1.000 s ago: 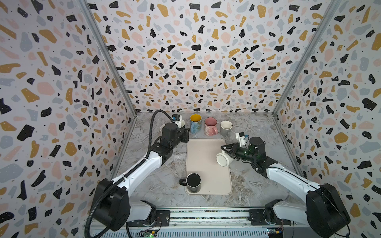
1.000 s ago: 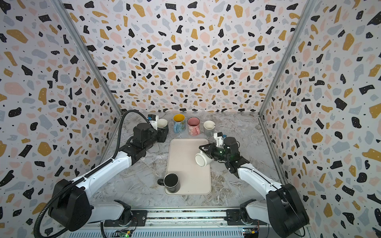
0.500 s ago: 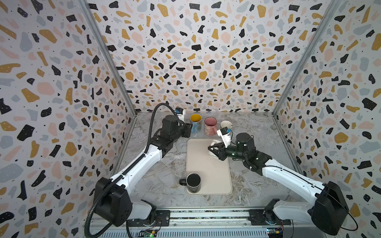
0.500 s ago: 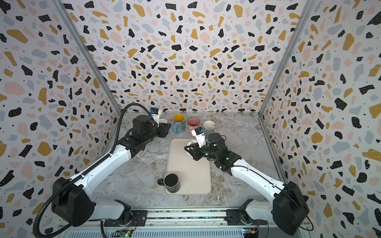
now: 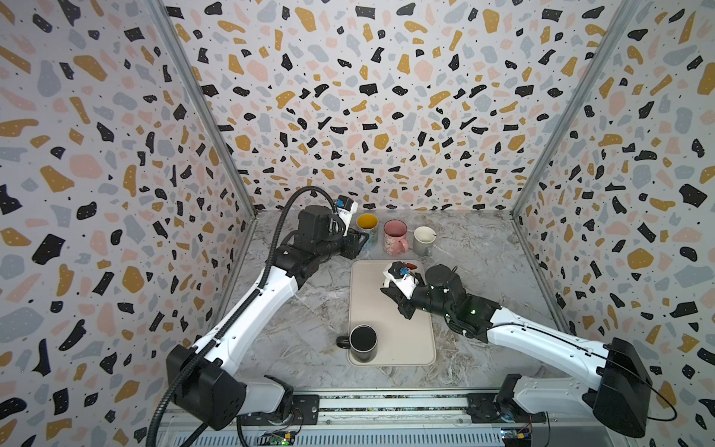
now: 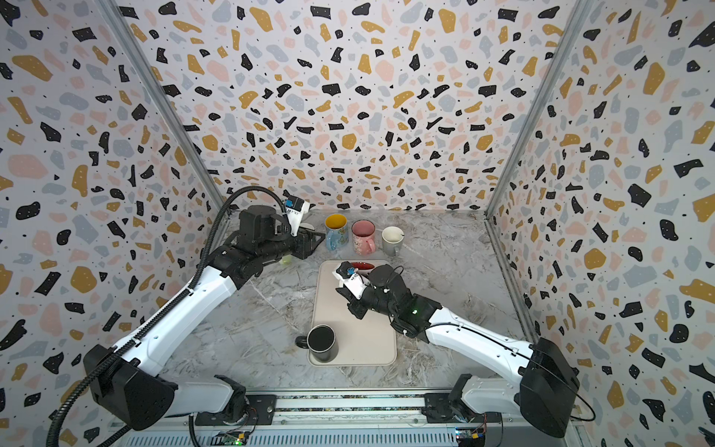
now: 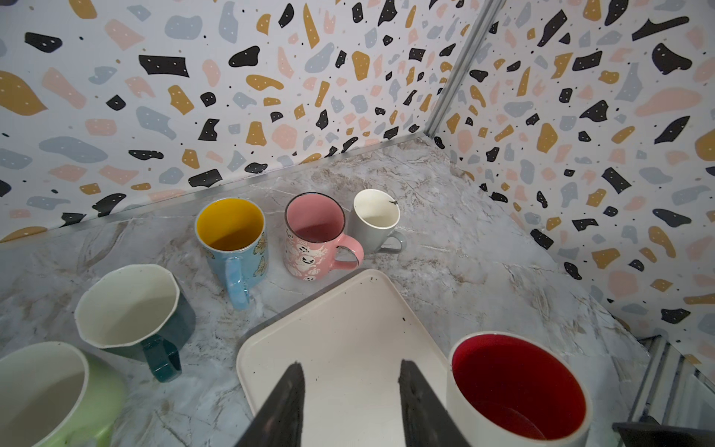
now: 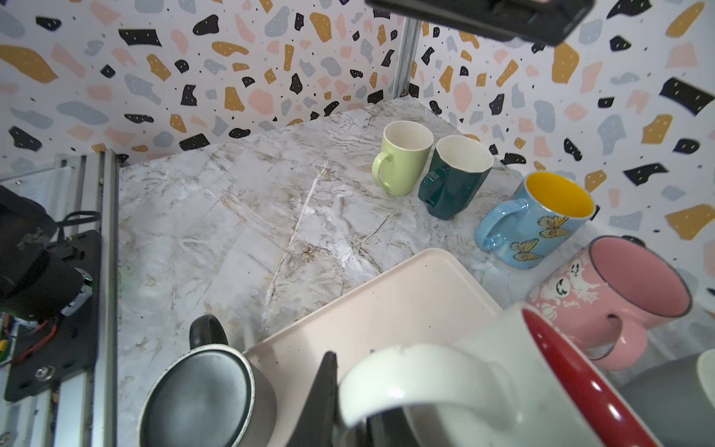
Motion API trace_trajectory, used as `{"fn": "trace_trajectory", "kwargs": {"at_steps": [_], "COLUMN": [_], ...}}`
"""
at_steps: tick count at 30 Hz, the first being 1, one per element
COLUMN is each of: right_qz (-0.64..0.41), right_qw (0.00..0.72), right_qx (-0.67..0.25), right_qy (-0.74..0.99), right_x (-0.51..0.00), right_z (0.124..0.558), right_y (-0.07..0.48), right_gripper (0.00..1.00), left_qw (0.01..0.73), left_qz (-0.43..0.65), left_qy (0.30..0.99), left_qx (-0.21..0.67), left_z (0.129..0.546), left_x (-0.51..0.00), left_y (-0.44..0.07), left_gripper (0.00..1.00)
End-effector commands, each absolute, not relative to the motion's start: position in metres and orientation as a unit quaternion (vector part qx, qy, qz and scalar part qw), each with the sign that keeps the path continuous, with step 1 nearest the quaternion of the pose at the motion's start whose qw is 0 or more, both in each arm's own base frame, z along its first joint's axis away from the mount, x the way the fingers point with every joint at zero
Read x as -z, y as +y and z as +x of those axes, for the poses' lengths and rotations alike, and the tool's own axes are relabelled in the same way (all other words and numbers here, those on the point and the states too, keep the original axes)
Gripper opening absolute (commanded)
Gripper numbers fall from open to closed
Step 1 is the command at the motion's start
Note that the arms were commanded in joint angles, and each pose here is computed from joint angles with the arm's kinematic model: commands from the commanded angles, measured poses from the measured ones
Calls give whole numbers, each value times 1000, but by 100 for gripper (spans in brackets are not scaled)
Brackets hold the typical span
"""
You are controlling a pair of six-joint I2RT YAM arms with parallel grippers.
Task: Turn the mug right side up
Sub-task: 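Lift and rotate the white mug upright with the right gripper while the left gripper approaches, then close the left gripper on the white mug's handle while the right gripper holds it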
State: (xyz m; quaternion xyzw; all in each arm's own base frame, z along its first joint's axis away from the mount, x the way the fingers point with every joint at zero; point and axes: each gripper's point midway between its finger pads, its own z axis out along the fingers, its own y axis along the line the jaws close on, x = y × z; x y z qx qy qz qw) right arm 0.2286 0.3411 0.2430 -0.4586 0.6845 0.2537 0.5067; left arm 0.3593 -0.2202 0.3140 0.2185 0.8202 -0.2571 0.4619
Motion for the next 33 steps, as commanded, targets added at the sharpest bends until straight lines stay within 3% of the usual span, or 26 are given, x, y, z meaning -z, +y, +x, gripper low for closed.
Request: {"fn": "trace_trajectory", "kwargs": {"at_steps": [1,16,33], "right_qz": [-469,-502,-519], "right_qw": [611,664,684], "right_qx": [-204,-92,-18], "right_qy": [604,546,511], "right_x": [-308,-314,-310], "right_z": [231,239,244], "right_y": [342,352,360], "right_gripper": [0,0,0], "left_qw": [448,361,348], "left_qz": [257,340,376], "left_qy": [814,810,800], "left_qx": [267,314,312], "left_z": [340,288,264], "left_x": [-325,-320,-316], "left_y": [-221,-236,-250], "left_gripper": [42,46,50]}}
